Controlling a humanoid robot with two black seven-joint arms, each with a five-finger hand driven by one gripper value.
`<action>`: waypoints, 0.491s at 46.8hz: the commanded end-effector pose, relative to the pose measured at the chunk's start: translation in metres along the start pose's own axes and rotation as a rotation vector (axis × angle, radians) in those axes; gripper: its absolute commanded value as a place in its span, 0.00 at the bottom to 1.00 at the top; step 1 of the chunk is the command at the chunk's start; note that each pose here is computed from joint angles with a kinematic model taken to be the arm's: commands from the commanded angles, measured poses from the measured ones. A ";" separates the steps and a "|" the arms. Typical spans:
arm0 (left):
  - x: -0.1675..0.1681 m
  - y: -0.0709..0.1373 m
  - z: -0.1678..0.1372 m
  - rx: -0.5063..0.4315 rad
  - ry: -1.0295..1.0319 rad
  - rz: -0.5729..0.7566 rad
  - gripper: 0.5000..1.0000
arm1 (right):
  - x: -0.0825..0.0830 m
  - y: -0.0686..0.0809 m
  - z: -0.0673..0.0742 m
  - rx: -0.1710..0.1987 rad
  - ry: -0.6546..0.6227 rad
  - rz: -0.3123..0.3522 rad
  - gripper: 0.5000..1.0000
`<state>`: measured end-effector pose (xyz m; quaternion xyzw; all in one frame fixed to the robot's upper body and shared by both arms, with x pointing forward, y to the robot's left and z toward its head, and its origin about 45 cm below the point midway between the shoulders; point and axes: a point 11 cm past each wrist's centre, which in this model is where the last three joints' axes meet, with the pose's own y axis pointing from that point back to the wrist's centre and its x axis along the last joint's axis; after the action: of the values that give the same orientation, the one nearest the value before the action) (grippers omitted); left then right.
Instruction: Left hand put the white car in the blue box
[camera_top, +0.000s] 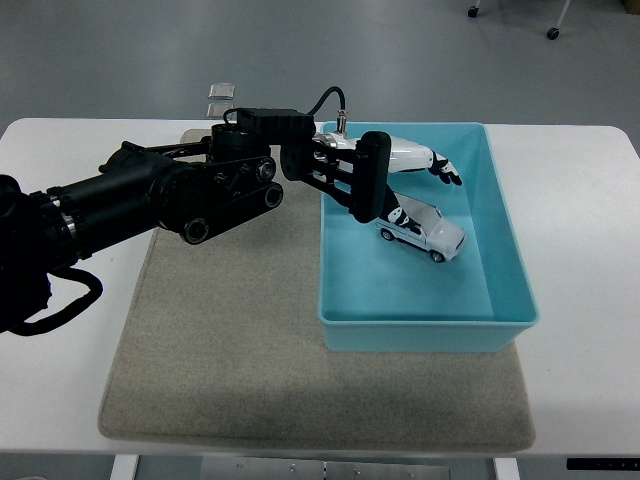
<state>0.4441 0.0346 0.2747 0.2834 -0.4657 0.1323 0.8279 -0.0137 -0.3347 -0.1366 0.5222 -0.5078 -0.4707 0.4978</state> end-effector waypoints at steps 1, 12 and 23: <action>0.002 0.000 0.001 -0.003 0.001 0.001 1.00 | 0.000 0.000 0.000 0.000 -0.002 0.000 0.87; 0.017 0.007 -0.004 -0.014 0.153 0.068 1.00 | 0.000 0.000 0.000 0.000 0.001 0.000 0.87; 0.061 0.041 -0.031 -0.025 0.486 0.238 1.00 | 0.000 0.000 0.000 0.000 0.000 0.000 0.87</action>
<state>0.4718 0.0682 0.3213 0.2002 -0.3285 0.2543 0.8873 -0.0137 -0.3347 -0.1366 0.5223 -0.5078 -0.4706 0.4978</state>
